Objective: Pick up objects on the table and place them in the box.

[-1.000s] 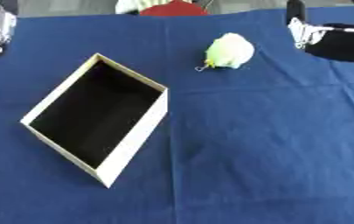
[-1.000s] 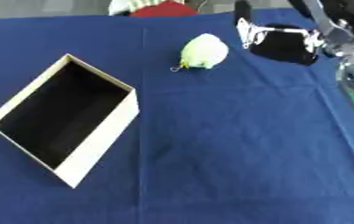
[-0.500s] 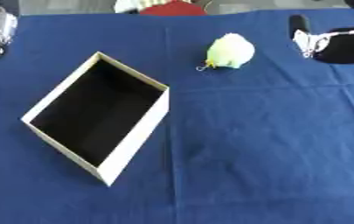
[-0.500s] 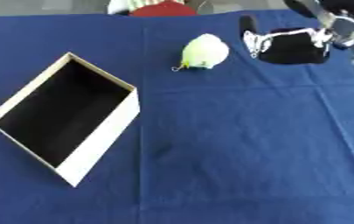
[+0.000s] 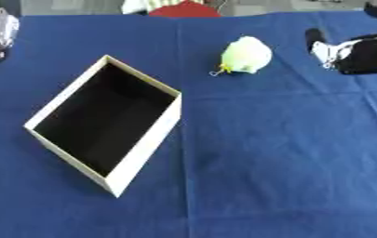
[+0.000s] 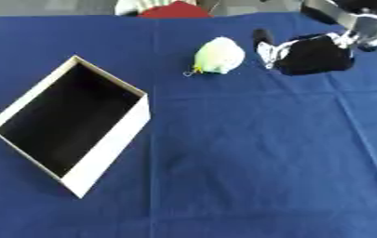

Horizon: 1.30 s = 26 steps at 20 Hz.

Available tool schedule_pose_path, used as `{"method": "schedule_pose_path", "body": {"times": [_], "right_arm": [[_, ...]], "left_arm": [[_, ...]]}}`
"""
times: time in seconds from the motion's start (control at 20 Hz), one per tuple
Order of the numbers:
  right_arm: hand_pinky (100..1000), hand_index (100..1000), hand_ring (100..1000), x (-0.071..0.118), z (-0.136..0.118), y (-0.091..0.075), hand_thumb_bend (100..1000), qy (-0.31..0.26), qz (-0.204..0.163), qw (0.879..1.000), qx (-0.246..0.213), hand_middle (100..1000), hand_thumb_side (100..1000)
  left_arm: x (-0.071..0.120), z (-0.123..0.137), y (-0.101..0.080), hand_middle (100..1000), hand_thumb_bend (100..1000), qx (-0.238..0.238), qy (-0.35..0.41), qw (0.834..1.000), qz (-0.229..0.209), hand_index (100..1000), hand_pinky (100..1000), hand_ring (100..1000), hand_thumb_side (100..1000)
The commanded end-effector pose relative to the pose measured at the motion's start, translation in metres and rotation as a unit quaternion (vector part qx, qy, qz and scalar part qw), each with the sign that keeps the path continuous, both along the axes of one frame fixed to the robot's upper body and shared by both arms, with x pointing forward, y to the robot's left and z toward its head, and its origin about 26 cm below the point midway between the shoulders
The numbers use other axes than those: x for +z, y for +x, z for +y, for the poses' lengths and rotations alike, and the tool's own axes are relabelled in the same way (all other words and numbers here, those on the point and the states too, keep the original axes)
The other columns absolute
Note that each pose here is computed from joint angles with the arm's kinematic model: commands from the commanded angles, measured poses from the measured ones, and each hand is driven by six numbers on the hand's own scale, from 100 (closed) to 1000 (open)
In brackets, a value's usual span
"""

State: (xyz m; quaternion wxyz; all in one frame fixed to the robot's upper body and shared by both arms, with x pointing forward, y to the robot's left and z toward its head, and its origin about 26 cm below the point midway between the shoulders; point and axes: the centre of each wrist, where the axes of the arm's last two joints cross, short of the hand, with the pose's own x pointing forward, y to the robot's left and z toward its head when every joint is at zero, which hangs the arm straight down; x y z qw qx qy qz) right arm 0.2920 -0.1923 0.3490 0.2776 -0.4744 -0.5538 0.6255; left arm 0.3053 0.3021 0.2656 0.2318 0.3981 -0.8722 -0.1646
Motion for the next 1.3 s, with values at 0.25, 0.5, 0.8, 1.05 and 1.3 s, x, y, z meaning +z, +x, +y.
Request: {"method": "schedule_pose_path", "body": {"times": [0.25,0.5,0.8,1.05,1.3], "right_arm": [[979,909,995,0.010,0.013,-0.008,100,-0.013,0.016,1.000,0.015,908,641],[973,925,963,0.012,0.025,-0.010,100,-0.024,0.037,0.999,0.024,902,526],[967,947,941,0.012,0.040,-0.013,100,-0.028,0.053,0.998,0.019,893,364],[965,958,935,0.011,0.052,-0.016,100,-0.030,0.067,0.997,0.007,893,354],[969,958,942,0.007,0.062,-0.006,100,-0.029,0.071,0.997,-0.008,893,392]], "left_arm": [[0.009,0.001,-0.005,624,359,0.001,0.017,1.000,-0.012,781,512,652,545],[0.008,0.001,-0.005,623,355,0.000,0.014,1.000,-0.010,781,511,651,544],[0.007,0.000,-0.004,622,345,-0.002,0.012,1.000,-0.008,780,510,651,542],[0.007,0.000,-0.004,621,335,-0.004,0.011,1.000,-0.007,780,510,650,539],[0.006,0.000,-0.004,621,329,-0.007,0.010,1.000,-0.005,780,509,650,539]]}}
